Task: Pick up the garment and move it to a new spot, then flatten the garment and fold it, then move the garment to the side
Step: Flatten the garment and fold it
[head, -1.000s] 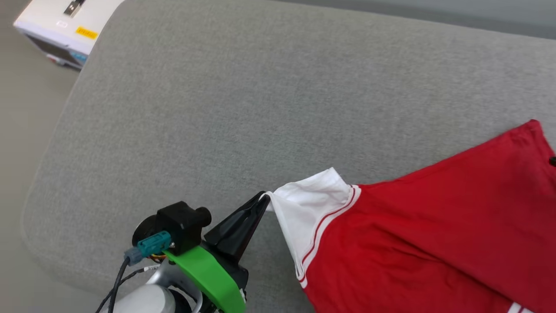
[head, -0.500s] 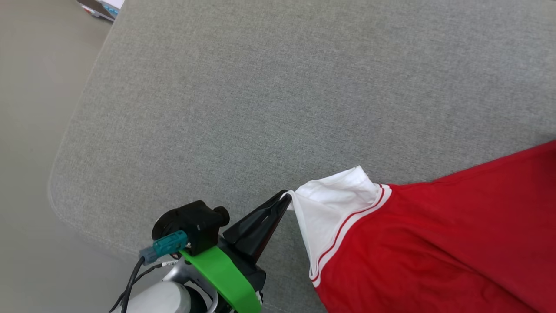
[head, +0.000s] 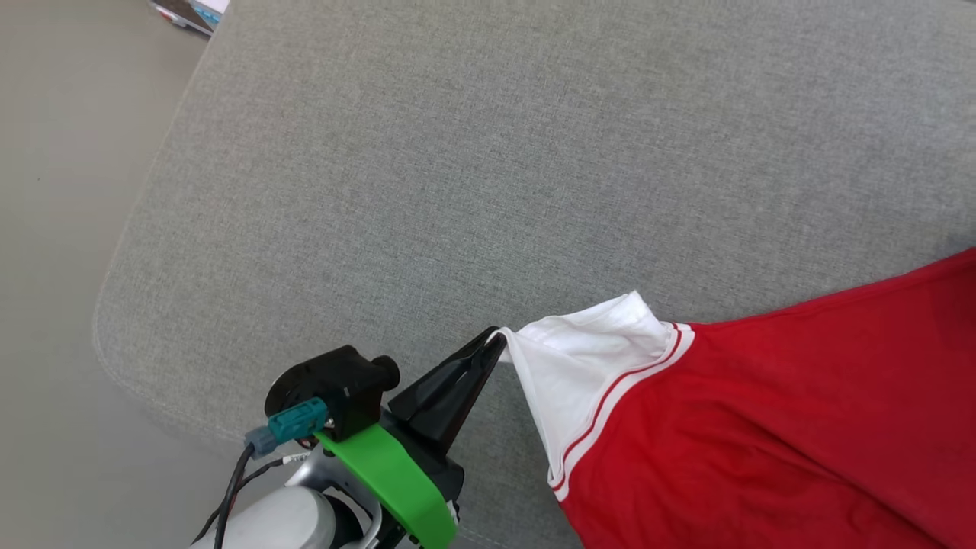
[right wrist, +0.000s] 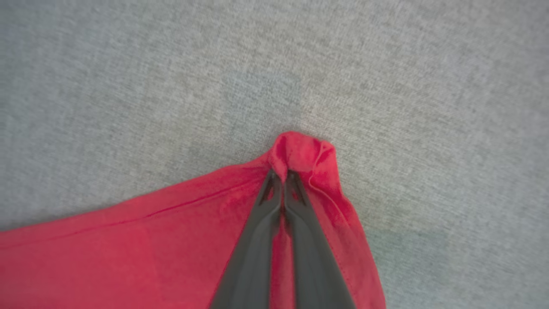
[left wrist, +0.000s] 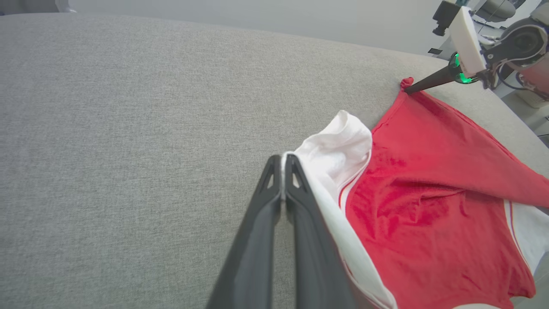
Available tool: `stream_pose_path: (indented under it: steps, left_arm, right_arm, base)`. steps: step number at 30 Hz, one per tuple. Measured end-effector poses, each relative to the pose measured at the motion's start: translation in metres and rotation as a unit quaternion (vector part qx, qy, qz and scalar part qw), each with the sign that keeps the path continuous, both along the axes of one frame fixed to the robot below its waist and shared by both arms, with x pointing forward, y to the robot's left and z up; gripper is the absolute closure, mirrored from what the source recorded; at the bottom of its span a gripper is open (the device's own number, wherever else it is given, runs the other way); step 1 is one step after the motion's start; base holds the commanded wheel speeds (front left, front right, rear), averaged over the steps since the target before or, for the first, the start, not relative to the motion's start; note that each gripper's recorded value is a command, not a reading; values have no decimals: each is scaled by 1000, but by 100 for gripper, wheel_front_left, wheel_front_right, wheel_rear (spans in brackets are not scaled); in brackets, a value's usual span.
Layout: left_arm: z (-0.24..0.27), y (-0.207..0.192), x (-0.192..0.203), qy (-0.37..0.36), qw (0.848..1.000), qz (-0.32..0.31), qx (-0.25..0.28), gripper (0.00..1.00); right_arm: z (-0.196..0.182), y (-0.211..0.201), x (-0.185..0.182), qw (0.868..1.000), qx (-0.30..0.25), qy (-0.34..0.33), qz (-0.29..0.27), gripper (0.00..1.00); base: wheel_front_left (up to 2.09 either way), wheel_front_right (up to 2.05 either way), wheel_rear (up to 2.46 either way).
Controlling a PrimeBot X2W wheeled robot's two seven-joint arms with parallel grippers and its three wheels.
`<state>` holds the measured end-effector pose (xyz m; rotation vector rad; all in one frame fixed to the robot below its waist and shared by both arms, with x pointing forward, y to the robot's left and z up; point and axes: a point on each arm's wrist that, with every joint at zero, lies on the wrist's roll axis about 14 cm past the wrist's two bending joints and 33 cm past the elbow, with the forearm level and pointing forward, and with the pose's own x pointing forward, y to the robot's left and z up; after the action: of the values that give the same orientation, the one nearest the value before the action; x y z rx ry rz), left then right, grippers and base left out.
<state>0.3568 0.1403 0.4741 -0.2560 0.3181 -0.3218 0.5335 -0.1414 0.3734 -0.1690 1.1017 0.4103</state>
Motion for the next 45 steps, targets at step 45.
stream_pose_path:
  steps: [45]
  left_arm:
    - [282,18,31,-391,912,-37,118,100]
  right_arm:
    - [326,-88,-82,864,132,-482,-62,100]
  base:
    - [0,0,0]
